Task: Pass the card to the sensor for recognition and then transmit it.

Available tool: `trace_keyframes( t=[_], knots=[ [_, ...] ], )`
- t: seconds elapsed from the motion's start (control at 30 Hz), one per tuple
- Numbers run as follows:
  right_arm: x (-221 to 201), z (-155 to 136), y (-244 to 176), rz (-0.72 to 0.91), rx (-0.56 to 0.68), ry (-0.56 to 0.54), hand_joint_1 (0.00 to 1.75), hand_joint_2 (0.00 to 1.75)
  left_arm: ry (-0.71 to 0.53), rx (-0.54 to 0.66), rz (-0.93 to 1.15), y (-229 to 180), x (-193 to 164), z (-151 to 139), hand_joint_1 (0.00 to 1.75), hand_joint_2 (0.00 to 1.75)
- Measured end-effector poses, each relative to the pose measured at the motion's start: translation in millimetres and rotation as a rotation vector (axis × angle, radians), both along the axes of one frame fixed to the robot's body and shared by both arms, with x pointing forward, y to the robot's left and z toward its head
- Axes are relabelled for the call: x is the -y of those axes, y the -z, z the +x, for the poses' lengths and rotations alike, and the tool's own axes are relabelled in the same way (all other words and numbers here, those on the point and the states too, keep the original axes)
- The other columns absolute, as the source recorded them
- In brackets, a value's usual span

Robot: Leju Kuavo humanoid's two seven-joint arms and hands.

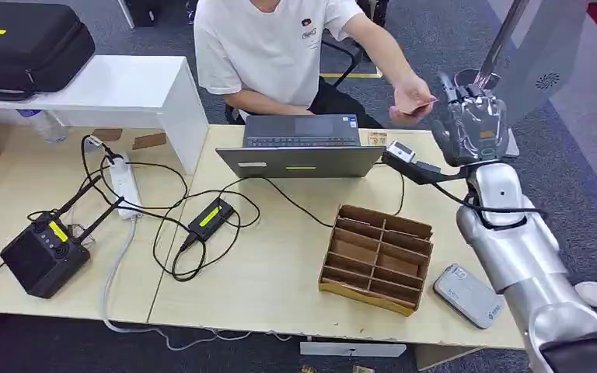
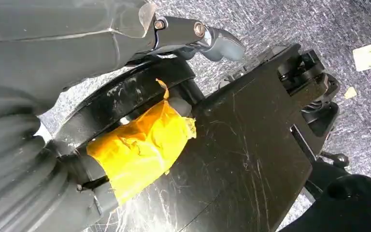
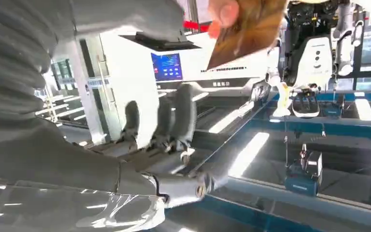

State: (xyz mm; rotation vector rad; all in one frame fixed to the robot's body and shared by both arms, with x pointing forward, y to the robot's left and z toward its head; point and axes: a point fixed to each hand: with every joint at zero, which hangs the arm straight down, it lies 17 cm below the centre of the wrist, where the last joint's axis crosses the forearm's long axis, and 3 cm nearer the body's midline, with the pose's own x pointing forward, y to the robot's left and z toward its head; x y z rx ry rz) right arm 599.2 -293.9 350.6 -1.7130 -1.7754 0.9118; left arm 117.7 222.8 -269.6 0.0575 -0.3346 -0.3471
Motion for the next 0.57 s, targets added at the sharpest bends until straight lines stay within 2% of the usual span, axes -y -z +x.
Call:
trace_keyframes(
  t=[0.57],
  knots=[
    [-0.7,0.8,10.4,-0.001,-0.021,0.004,0.0,1.75,-0.002,-0.003,0.004,0.3,-1.8,-0.5,0.0,1.75]
  ],
)
